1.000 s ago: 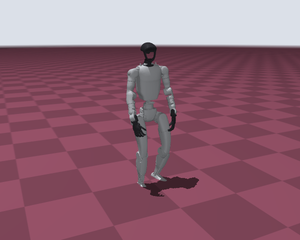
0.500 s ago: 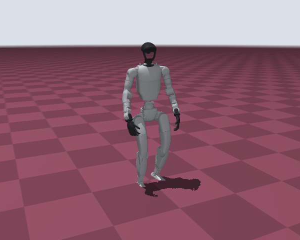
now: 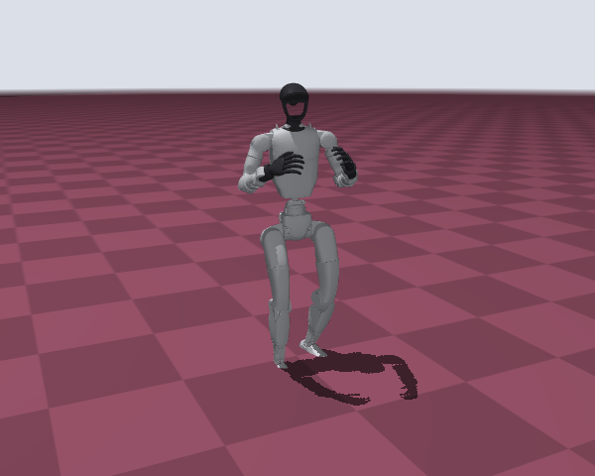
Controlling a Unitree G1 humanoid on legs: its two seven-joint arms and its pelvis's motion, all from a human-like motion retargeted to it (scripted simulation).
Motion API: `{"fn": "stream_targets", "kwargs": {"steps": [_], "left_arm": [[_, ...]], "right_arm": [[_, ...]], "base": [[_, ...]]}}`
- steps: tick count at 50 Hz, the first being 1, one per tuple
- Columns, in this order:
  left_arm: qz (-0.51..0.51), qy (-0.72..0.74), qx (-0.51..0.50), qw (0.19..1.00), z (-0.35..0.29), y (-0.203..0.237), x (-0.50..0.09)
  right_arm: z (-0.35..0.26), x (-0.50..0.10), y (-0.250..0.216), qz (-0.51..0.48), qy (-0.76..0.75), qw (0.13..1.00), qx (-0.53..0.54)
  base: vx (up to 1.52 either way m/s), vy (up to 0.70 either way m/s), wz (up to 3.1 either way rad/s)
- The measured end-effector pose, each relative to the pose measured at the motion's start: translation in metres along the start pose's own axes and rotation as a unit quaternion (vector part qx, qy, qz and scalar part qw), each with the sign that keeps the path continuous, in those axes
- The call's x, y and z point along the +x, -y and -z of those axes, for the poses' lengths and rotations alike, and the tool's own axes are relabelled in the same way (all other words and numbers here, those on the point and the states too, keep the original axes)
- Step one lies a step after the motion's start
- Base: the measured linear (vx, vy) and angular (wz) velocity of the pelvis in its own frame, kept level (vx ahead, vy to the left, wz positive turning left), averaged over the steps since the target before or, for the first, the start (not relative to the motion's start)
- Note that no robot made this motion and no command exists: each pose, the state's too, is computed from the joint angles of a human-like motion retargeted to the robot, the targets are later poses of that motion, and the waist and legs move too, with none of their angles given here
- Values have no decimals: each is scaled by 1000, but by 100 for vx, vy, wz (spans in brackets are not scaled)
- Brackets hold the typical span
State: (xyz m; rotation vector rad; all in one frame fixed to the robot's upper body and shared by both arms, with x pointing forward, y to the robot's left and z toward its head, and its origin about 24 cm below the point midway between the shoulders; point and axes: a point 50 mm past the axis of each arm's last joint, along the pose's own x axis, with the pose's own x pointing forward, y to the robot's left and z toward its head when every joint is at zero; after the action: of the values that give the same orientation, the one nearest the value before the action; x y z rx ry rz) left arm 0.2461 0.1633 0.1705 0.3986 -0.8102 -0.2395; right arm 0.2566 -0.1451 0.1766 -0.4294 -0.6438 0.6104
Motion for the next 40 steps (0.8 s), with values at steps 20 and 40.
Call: {"fn": "stream_targets", "kwargs": {"steps": [20,40], "left_arm": [[6,126,-2,992,-49,-3,21],[6,146,-30,989,-57,-6,15]], "right_arm": [[-101,21,12,-32,228,971,-62],[-117,18,13,-40,286,957,-35]], "base": [[0,0,-4],[0,0,0]]}}
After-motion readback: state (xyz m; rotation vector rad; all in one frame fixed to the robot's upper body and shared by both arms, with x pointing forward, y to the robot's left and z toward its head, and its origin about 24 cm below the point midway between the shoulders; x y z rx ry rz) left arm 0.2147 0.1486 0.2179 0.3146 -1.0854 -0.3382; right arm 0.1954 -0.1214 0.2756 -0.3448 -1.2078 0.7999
